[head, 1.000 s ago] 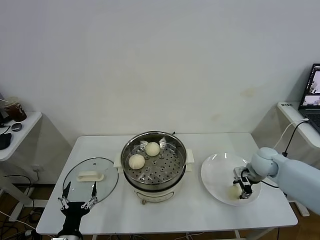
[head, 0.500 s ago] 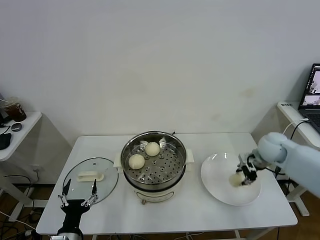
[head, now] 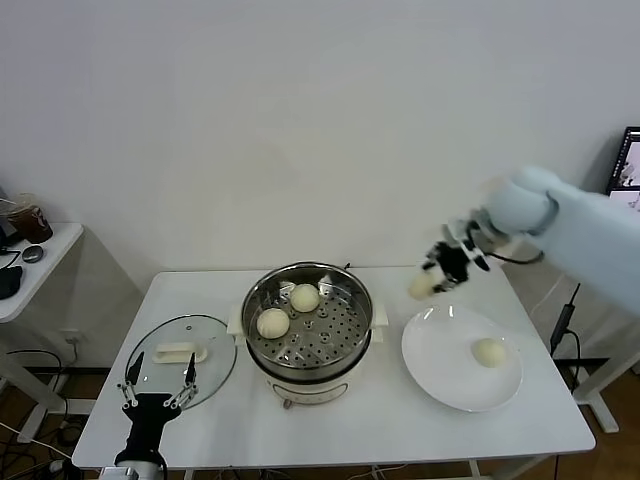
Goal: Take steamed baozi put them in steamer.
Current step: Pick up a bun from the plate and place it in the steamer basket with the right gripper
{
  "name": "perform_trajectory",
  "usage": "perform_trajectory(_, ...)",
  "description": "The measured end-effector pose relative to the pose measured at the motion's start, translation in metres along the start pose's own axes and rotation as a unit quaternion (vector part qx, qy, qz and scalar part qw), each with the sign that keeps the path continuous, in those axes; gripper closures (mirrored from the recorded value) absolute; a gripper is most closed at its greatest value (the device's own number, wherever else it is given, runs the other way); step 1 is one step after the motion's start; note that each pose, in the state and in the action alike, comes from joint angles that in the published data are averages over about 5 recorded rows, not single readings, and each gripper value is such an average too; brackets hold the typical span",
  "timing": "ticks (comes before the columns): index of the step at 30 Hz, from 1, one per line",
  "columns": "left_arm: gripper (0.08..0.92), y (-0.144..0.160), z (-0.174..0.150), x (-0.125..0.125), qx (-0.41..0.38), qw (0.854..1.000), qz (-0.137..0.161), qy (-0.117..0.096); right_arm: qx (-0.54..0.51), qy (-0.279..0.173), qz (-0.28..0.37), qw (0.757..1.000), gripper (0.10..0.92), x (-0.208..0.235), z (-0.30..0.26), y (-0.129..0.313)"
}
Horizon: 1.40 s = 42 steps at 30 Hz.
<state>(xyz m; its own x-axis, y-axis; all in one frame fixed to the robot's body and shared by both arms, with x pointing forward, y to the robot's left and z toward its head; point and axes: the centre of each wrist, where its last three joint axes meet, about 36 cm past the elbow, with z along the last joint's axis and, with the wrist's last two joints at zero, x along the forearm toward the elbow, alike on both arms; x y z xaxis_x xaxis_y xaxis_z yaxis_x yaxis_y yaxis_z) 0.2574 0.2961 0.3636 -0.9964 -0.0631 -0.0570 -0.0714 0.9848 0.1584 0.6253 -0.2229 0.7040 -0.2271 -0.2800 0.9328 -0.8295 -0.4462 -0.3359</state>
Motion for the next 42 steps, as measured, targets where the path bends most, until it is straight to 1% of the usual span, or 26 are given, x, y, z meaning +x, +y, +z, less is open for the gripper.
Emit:
perform_trajectory(3, 0.177, 0.002, 0.0, 0.001, -0.001, 1.0, -0.003, 0.001, 0.056, -0.013, -0.01, 0.998, 0.572, -0.007, -0.034, -0.019)
perform_trajectory(7, 0.177, 0.004, -0.001, 0.004, -0.003, 1.0, -0.007, 0.002, 0.134, -0.03, -0.026, 0.99, 0.573, -0.027, -0.076, -0.039)
perform_trajectory(11, 0.177, 0.008, -0.003, 0.006, -0.006, 1.0, -0.011, 0.003, 0.209, -0.047, -0.043, 0.976, 0.572, -0.054, -0.111, -0.051)
perform_trajectory(15, 0.177, 0.01, -0.005, 0.008, -0.008, 1.0, -0.015, 0.002, 0.279, -0.057, -0.06, 0.957, 0.572, -0.084, -0.136, -0.055)
perform_trajectory(21, 0.177, 0.011, -0.005, 0.012, -0.008, 1.0, -0.019, 0.005, 0.364, -0.068, -0.082, 0.925, 0.572, -0.123, -0.156, -0.051)
perform_trajectory(28, 0.177, 0.01, -0.004, 0.012, -0.006, 1.0, -0.022, 0.004, 0.433, -0.077, -0.099, 0.893, 0.573, -0.15, -0.172, -0.047)
perform_trajectory(32, 0.177, 0.009, -0.004, 0.012, -0.005, 1.0, -0.022, 0.004, 0.459, -0.074, -0.109, 0.879, 0.571, -0.156, -0.174, -0.045)
perform_trajectory(36, 0.177, 0.009, -0.003, 0.013, -0.005, 1.0, -0.022, 0.005, 0.471, -0.074, -0.115, 0.871, 0.563, -0.162, -0.173, -0.043)
perform_trajectory(39, 0.177, 0.009, -0.002, 0.013, -0.005, 1.0, -0.023, 0.005, 0.473, -0.079, -0.114, 0.87, 0.522, -0.166, -0.172, -0.043)
perform_trajectory(42, 0.177, 0.009, -0.002, 0.013, -0.004, 1.0, -0.022, 0.005, 0.473, -0.085, -0.11, 0.87, 0.444, -0.167, -0.172, -0.043)
